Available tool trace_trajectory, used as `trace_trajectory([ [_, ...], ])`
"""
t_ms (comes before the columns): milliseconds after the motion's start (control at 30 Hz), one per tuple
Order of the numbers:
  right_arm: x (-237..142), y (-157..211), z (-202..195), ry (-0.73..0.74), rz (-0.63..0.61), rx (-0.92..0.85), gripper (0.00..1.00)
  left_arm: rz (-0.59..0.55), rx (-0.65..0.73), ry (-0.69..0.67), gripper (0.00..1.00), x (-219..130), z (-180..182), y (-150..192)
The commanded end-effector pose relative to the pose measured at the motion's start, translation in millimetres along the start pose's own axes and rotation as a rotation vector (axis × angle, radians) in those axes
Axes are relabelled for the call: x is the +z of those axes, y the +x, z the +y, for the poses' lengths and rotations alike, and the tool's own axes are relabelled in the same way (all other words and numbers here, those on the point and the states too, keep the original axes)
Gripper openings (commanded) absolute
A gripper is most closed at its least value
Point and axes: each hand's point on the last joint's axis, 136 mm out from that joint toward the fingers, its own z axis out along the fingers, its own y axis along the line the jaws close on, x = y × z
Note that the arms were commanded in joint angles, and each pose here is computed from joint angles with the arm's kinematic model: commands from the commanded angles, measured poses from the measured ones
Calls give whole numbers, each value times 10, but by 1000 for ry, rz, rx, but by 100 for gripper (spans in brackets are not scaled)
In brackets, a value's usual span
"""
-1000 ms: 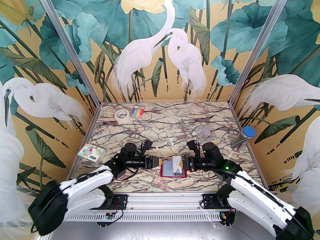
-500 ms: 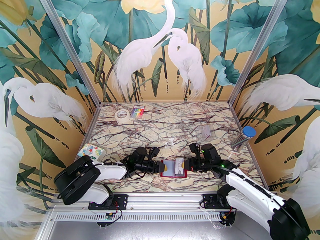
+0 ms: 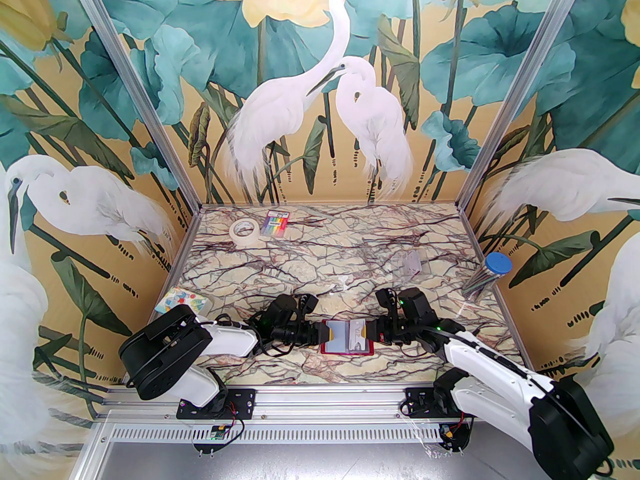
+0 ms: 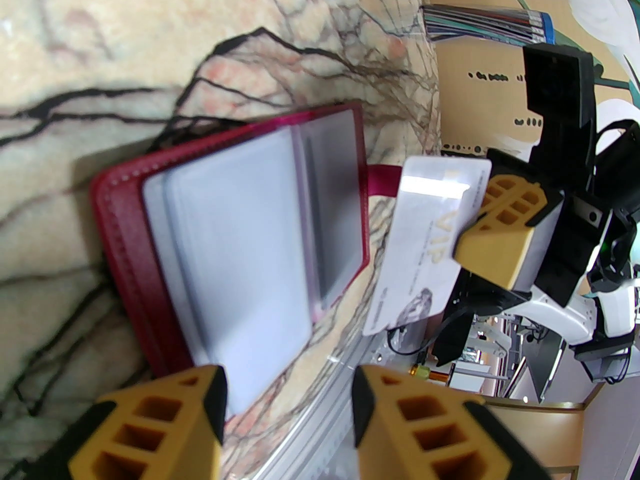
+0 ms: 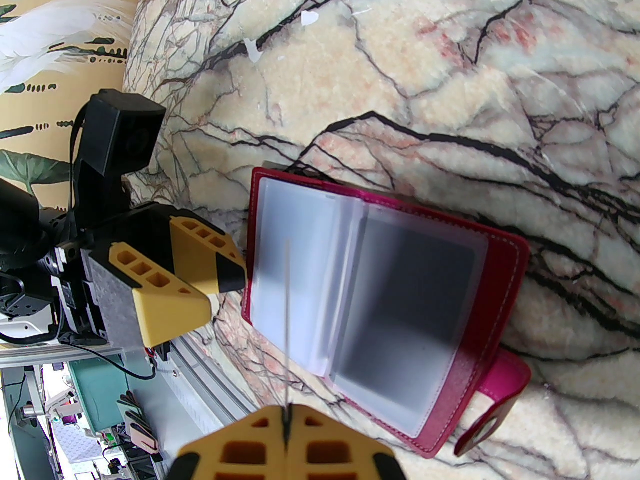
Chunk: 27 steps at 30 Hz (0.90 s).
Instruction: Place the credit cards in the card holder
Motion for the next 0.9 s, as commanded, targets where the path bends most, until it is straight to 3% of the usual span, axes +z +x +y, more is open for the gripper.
trace_trajectory([
  [0,17,-14,13,-20,0,-10,0,-12,-17,-47,45,37,69,-51],
  [867,101,-49,-63,-4,43,10,0,28,-85,-244,46,30,405,58],
])
